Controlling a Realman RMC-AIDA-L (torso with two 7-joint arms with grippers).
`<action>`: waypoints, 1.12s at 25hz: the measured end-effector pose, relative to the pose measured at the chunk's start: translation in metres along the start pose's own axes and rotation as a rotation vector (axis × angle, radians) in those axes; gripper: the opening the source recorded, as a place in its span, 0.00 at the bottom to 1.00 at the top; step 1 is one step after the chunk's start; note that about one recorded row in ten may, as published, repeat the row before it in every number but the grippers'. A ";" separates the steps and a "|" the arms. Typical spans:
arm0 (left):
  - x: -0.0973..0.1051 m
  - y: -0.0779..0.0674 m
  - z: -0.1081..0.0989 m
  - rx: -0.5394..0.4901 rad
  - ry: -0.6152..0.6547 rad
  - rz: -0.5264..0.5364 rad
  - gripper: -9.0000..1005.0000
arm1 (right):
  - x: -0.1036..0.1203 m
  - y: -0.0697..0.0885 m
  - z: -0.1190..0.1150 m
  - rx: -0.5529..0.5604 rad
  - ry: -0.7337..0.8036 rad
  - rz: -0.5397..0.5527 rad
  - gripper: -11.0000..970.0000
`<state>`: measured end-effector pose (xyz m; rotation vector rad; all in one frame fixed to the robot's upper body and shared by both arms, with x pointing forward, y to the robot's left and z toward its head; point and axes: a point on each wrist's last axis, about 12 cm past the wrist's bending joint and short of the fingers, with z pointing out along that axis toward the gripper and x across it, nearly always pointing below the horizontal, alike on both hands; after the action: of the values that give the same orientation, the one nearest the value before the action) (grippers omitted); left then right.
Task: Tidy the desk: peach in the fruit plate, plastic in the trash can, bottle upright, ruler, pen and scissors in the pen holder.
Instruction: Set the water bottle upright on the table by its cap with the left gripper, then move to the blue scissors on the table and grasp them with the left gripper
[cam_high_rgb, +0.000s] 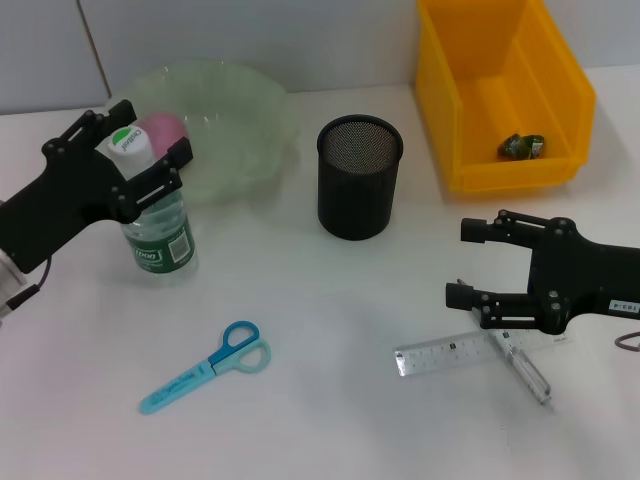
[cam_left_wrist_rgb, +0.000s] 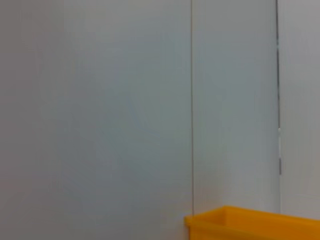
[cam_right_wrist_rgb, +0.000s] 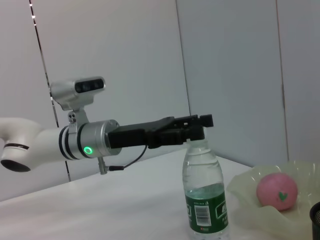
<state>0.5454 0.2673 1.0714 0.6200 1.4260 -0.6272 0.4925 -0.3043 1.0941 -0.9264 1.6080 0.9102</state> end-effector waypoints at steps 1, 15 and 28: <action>-0.001 0.000 -0.002 0.003 -0.007 0.005 0.78 | 0.000 0.000 0.000 0.000 0.000 -0.001 0.86; -0.006 -0.023 -0.054 0.119 -0.024 0.016 0.83 | -0.004 -0.002 -0.004 0.014 -0.016 -0.001 0.86; -0.018 -0.049 -0.064 0.273 0.143 -0.084 0.83 | -0.014 -0.003 -0.011 0.015 -0.019 0.012 0.86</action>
<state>0.4649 0.2803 1.0852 0.8366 1.5178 -0.8674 0.4939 -0.3137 1.1098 -0.8957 1.6035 0.9118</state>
